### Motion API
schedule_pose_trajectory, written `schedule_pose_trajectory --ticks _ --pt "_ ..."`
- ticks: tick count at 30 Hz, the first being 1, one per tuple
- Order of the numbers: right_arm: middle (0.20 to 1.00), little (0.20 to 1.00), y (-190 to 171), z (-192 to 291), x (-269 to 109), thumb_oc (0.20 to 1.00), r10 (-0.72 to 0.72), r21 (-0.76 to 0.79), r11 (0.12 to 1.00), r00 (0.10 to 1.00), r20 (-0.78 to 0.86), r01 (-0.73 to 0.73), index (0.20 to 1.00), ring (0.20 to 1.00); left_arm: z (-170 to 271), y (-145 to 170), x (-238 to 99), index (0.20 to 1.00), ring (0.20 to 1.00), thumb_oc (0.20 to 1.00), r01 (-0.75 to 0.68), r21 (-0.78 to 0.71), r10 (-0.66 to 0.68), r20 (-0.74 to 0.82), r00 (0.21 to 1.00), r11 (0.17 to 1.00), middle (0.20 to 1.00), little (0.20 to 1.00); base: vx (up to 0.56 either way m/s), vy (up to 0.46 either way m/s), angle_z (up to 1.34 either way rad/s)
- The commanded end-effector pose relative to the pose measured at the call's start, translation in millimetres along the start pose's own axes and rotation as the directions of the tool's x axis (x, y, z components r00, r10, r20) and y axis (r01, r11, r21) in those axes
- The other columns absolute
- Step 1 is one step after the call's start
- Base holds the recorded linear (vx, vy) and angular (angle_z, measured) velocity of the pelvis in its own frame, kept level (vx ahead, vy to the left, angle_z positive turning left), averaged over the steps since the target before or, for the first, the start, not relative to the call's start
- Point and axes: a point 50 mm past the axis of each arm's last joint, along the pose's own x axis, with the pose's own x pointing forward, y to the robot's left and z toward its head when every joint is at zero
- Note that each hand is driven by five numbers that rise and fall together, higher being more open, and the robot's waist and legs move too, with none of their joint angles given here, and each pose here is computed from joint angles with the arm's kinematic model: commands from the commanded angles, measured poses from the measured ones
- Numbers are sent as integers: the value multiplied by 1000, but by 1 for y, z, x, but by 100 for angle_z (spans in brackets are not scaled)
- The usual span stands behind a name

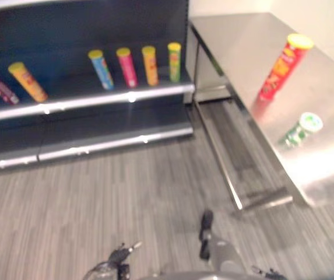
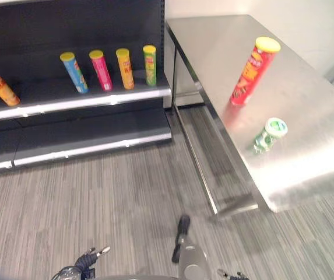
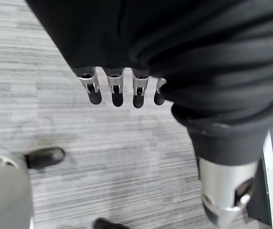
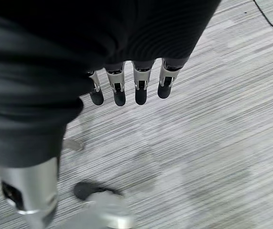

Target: Put the goods on the table back onto the shelves and tidy them up.

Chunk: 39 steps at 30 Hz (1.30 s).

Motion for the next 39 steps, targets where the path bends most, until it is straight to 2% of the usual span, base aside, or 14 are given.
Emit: schedule_pose_trajectory --ticks 1,9,22,27,30,33,34,36,37,38,39 --pt "1000 1000 -6 14 2 1000 -12 -45 999 999 37 14 1000 1000 23 17 1 1000 1000 1000 -36 62 31 81 996 997 1000 1000 264 -148 10" --pt "1000 1000 -8 22 3 1000 -19 -81 996 999 43 22 1000 1000 33 10 1 1000 1000 1000 -26 23 23 119 993 999 1000 1000 149 -80 -17" --pt "1000 1000 -7 -14 1 1000 -40 -46 998 995 -88 36 1000 1000 18 12 0 1000 1000 1000 -46 8 45 82 996 999 1000 1000 88 225 -69" --pt "1000 1000 -10 -11 1 1000 -49 18 999 995 -82 51 1000 1000 22 18 1 1000 1000 1000 -62 12 60 92 994 998 1000 1000 10 181 -48" --pt "1000 1000 -33 4 2 1000 -130 172 976 991 -25 132 1000 1000 31 26 1 1000 1000 1000 -77 3 76 116 990 997 1000 1000 -5 227 -34" --pt "1000 1000 -78 24 -5 1000 -293 344 903 955 51 258 1000 1000 40 34 0 1000 1000 1000 -96 -15 97 143 985 995 1000 1000 -17 122 -50" --pt "1000 1000 -77 24 -5 1000 -293 345 903 955 52 258 1000 1000 40 34 0 1000 1000 1000 -96 -15 97 144 985 995 1000 1000 -14 75 -56" --pt "1000 1000 -108 26 -14 1000 -409 451 825 911 59 341 1000 1000 44 35 0 1000 1000 1000 -94 -14 95 156 983 995 1000 1000 -1 51 -58" --pt "1000 1000 -108 26 -14 1000 -409 452 825 911 59 341 1000 1000 44 35 0 1000 1000 1000 -94 -13 95 156 983 995 1000 1000 56 80 -34" --pt "1000 1000 -153 4 -32 1000 -554 602 653 832 -34 459 1000 1000 47 32 1 1000 1000 1000 -86 -5 86 153 984 996 1000 1000 74 60 -17" --pt "1000 1000 -169 1 -39 1000 -601 667 569 797 -63 482 1000 1000 46 33 1 1000 1000 1000 -86 -9 86 146 985 996 1000 1000 70 60 5"
